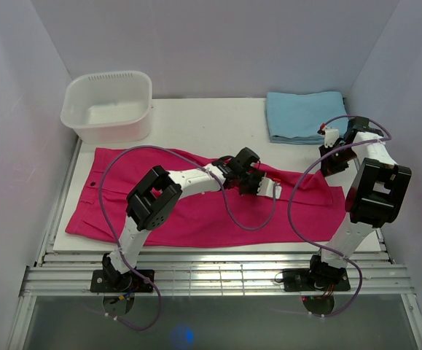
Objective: Fold and stack the trousers
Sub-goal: Flatten the trousers out
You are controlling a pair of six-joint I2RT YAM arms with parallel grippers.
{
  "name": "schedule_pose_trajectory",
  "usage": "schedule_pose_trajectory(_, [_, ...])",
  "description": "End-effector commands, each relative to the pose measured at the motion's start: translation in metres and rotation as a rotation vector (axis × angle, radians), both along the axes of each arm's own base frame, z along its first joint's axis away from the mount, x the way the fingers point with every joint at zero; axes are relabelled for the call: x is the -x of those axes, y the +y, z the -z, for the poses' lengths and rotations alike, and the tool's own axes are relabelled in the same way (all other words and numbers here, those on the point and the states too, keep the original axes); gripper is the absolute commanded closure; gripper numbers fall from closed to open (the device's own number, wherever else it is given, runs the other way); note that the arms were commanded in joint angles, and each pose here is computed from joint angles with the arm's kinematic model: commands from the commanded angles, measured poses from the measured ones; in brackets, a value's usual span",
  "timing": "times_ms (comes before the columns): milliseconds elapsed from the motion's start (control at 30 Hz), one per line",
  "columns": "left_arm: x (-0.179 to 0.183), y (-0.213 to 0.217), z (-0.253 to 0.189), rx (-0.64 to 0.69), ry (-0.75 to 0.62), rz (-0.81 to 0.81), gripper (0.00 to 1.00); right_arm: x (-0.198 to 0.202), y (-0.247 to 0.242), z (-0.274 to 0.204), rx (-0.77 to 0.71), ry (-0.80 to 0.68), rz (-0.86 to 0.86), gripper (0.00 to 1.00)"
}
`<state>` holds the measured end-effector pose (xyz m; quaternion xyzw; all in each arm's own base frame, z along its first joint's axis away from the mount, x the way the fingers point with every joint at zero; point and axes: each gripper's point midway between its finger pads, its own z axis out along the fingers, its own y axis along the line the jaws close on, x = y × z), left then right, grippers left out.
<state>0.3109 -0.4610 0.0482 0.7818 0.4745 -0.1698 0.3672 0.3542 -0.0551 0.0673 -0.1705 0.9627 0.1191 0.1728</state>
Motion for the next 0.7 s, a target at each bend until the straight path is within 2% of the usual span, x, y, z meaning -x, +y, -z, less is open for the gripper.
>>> schedule_pose_trajectory(0, [0.015, -0.006, -0.043, 0.105, 0.025, 0.023, 1.00, -0.005, 0.000, -0.009, -0.010, -0.018, -0.012, 0.92])
schedule_pose_trajectory(33, [0.019, -0.005, -0.056, 0.142, 0.034, 0.025, 1.00, -0.004, -0.002, -0.008, -0.003, -0.018, -0.018, 0.92])
schedule_pose_trajectory(67, [0.028, -0.004, -0.089, 0.217, 0.040, 0.044, 1.00, -0.004, -0.003, -0.006, 0.006, -0.021, -0.035, 0.92])
schedule_pose_trajectory(167, [0.026, 0.005, -0.135, 0.349, 0.132, -0.037, 1.00, 0.003, -0.004, 0.004, 0.006, -0.003, -0.061, 0.92])
schedule_pose_trajectory(200, [0.013, 0.009, -0.150, 0.402, 0.157, -0.073, 1.00, 0.009, -0.002, 0.010, -0.004, 0.015, -0.072, 0.92])
schedule_pose_trajectory(233, [0.004, 0.009, -0.169, 0.466, 0.258, -0.155, 1.00, 0.014, -0.001, 0.012, -0.005, 0.020, -0.079, 0.92])
schedule_pose_trajectory(267, [-0.010, 0.013, -0.180, 0.510, 0.312, -0.207, 1.00, 0.018, 0.001, 0.013, -0.011, 0.024, -0.090, 0.92])
schedule_pose_trajectory(300, [-0.045, 0.020, -0.191, 0.589, 0.331, -0.281, 1.00, 0.023, 0.004, 0.015, -0.019, 0.029, -0.111, 0.92])
schedule_pose_trajectory(333, [-0.067, 0.020, -0.218, 0.677, 0.416, -0.374, 1.00, 0.032, 0.007, 0.017, -0.023, 0.039, -0.123, 0.92])
schedule_pose_trajectory(367, [-0.089, 0.024, -0.227, 0.724, 0.451, -0.431, 1.00, 0.037, 0.007, 0.018, -0.022, 0.046, -0.131, 0.92])
schedule_pose_trajectory(400, [-0.127, 0.034, -0.206, 0.743, 0.514, -0.526, 1.00, 0.044, 0.009, 0.018, -0.027, 0.062, -0.141, 0.92])
schedule_pose_trajectory(433, [-0.150, 0.032, -0.240, 0.834, 0.565, -0.568, 1.00, 0.049, 0.010, 0.017, -0.023, 0.065, -0.163, 0.92])
schedule_pose_trajectory(500, [-0.186, 0.036, -0.224, 0.834, 0.636, -0.656, 1.00, 0.058, 0.014, 0.014, -0.041, 0.084, -0.191, 0.92])
schedule_pose_trajectory(533, [-0.206, 0.030, -0.185, 0.802, 0.664, -0.724, 1.00, 0.067, 0.016, 0.010, -0.054, 0.105, -0.212, 0.92])
schedule_pose_trajectory(600, [-0.220, 0.029, -0.174, 0.808, 0.620, -0.753, 1.00, 0.070, 0.019, 0.001, -0.079, 0.107, -0.227, 0.92])
schedule_pose_trajectory(633, [-0.222, 0.030, -0.163, 0.795, 0.621, -0.773, 0.96, 0.075, 0.021, -0.006, -0.092, 0.115, -0.232, 0.92])
schedule_pose_trajectory(667, [-0.224, 0.034, -0.147, 0.769, 0.630, -0.802, 0.77, 0.073, 0.021, -0.013, -0.103, 0.102, -0.230, 0.92])
